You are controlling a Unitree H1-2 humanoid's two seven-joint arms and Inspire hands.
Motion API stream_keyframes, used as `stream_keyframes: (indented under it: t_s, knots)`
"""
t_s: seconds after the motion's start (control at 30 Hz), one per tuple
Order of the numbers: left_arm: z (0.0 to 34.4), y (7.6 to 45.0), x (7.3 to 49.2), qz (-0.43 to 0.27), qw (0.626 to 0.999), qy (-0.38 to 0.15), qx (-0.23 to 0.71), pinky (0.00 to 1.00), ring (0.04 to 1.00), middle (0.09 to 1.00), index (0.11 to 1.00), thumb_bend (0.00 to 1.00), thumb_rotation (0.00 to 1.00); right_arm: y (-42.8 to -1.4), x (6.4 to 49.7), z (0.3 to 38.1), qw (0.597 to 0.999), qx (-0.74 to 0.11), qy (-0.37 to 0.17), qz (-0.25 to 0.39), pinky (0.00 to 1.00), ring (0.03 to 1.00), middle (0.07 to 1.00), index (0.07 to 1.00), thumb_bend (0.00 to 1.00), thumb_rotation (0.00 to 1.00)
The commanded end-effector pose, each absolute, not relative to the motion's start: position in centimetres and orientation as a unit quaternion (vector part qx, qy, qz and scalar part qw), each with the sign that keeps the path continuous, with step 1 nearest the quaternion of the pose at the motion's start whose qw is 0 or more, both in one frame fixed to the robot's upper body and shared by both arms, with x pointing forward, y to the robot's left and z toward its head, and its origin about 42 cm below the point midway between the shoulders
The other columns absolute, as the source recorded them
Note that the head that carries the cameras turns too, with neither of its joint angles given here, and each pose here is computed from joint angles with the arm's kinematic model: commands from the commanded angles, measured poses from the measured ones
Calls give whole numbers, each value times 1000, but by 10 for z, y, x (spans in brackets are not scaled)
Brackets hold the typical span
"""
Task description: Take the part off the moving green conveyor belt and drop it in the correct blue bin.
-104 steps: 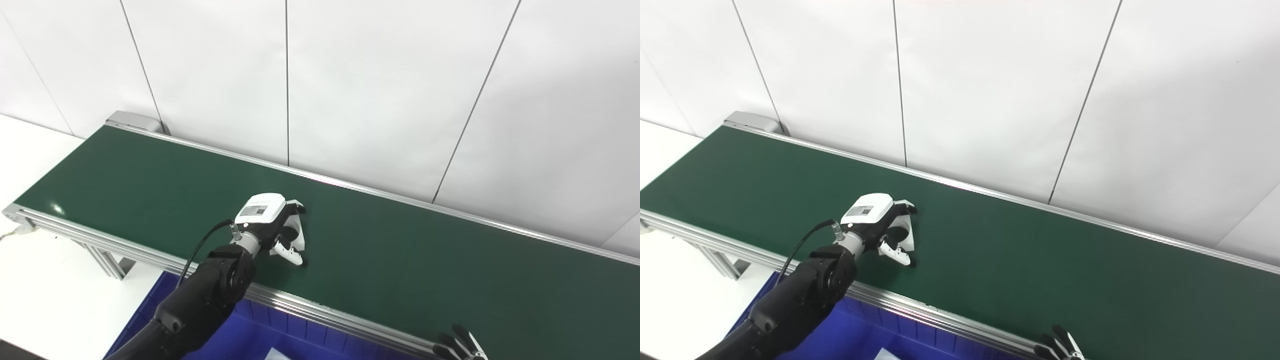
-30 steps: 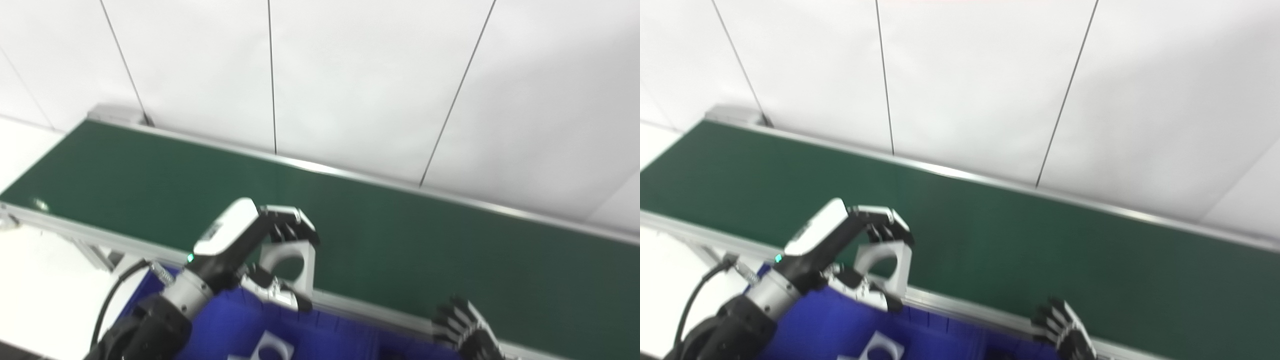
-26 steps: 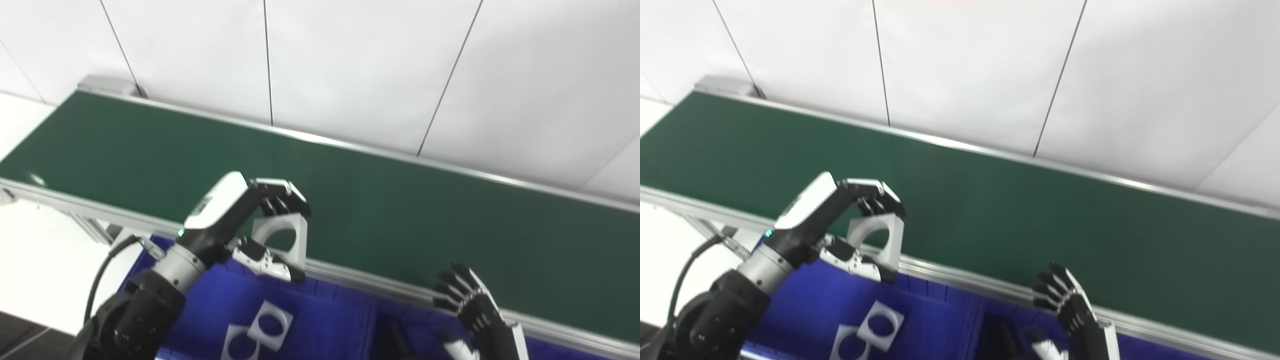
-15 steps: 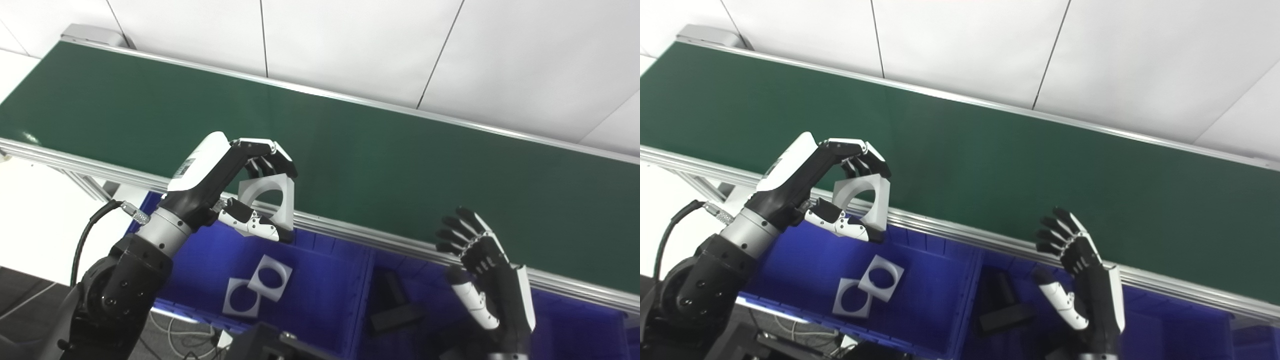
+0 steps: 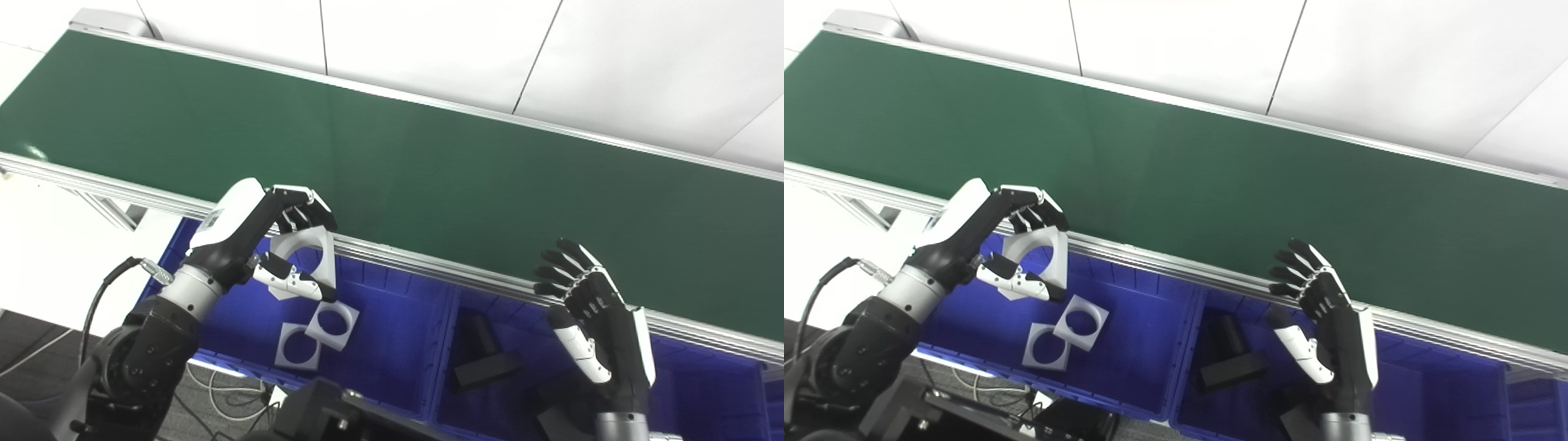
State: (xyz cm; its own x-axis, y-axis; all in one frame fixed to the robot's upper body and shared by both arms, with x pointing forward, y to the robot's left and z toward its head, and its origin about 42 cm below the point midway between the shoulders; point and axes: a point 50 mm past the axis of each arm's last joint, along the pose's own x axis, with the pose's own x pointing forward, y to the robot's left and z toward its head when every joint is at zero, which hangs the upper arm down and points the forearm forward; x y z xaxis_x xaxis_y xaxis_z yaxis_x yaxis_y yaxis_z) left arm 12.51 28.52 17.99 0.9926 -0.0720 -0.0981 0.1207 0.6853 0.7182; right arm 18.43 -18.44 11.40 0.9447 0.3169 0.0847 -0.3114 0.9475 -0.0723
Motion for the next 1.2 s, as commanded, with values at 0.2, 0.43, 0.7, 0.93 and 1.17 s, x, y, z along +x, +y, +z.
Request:
stream_keyframes:
  t_s: [0.2, 0.43, 0.7, 0.93, 1.17]
  knots:
    - [156, 286, 119, -40, 910, 37, 412, 341, 418, 505, 536, 473, 0, -185, 186, 127, 984, -19, -76, 159, 625, 726, 782, 834, 700, 571]
    - [119, 285, 119, -49, 908, 49, 414, 325, 423, 510, 538, 472, 0, -185, 185, 126, 985, -18, -72, 159, 633, 729, 783, 837, 693, 566]
    - [96, 287, 122, -43, 909, 61, 409, 326, 424, 497, 540, 472, 0, -185, 184, 127, 984, -15, -74, 159, 634, 730, 782, 839, 682, 565]
    - [86, 291, 122, -28, 909, 65, 410, 323, 414, 492, 546, 471, 0, -184, 184, 128, 985, -17, -74, 158, 632, 727, 781, 839, 681, 567]
    - [89, 290, 123, -19, 913, 56, 404, 326, 419, 500, 544, 472, 0, -184, 184, 127, 984, -19, -77, 158, 625, 723, 780, 838, 685, 573]
